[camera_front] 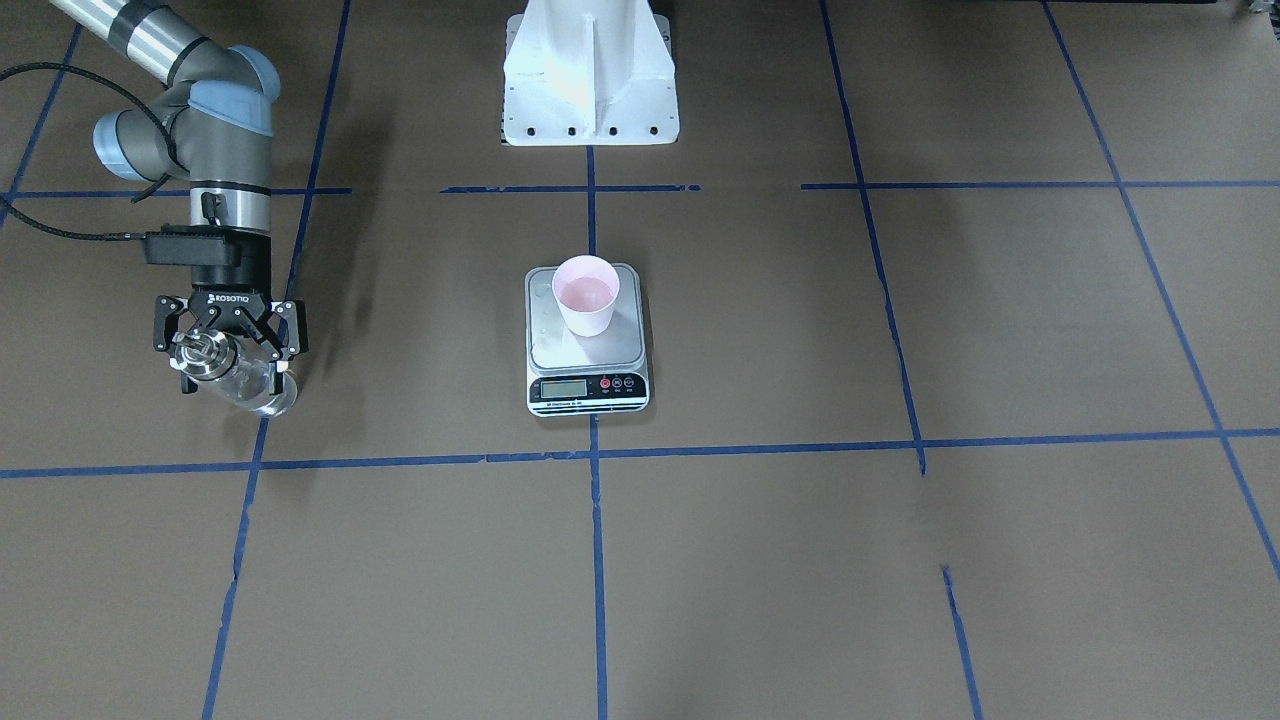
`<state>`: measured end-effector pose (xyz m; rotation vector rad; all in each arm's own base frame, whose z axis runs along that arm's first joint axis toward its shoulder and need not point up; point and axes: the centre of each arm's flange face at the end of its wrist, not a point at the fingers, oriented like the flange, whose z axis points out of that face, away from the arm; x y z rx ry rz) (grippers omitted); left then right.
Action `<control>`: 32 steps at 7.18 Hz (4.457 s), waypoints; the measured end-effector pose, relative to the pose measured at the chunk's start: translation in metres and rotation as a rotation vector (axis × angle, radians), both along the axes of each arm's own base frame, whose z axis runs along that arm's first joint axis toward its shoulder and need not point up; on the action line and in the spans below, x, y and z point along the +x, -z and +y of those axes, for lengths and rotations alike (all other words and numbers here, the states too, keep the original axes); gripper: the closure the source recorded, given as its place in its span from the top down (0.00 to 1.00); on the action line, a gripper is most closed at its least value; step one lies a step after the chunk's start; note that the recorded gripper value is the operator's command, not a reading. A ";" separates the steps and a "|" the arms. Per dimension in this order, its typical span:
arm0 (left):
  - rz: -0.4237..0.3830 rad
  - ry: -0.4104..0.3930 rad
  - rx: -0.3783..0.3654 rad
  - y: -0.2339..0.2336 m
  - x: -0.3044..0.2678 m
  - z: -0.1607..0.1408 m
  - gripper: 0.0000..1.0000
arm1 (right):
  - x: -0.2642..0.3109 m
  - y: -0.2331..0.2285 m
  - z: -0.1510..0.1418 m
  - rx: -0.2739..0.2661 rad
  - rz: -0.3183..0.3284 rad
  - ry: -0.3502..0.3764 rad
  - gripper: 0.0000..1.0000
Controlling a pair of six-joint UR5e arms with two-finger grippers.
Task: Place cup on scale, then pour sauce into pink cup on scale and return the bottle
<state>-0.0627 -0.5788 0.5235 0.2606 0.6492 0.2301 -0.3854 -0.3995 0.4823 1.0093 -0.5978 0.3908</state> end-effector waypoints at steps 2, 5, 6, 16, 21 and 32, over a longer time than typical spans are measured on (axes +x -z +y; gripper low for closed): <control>0.000 0.000 0.000 0.000 0.000 0.000 1.00 | 0.005 -0.006 0.007 -0.016 0.003 0.025 0.99; 0.000 0.000 0.000 0.000 0.000 0.000 1.00 | 0.011 0.002 0.030 -0.052 -0.034 0.074 0.99; 0.000 0.000 0.001 0.000 0.000 0.000 1.00 | 0.009 0.014 0.039 -0.071 -0.039 0.083 0.99; 0.001 0.002 0.009 0.005 -0.001 0.000 1.00 | 0.071 0.248 0.069 -0.658 0.356 0.369 1.00; 0.005 -0.001 -0.021 0.032 -0.001 0.014 1.00 | 0.252 0.213 -0.082 -0.688 0.307 0.749 1.00; 0.006 -0.050 -0.201 -0.075 -0.007 0.056 1.00 | 0.436 -0.152 -0.077 -0.657 0.016 0.870 1.00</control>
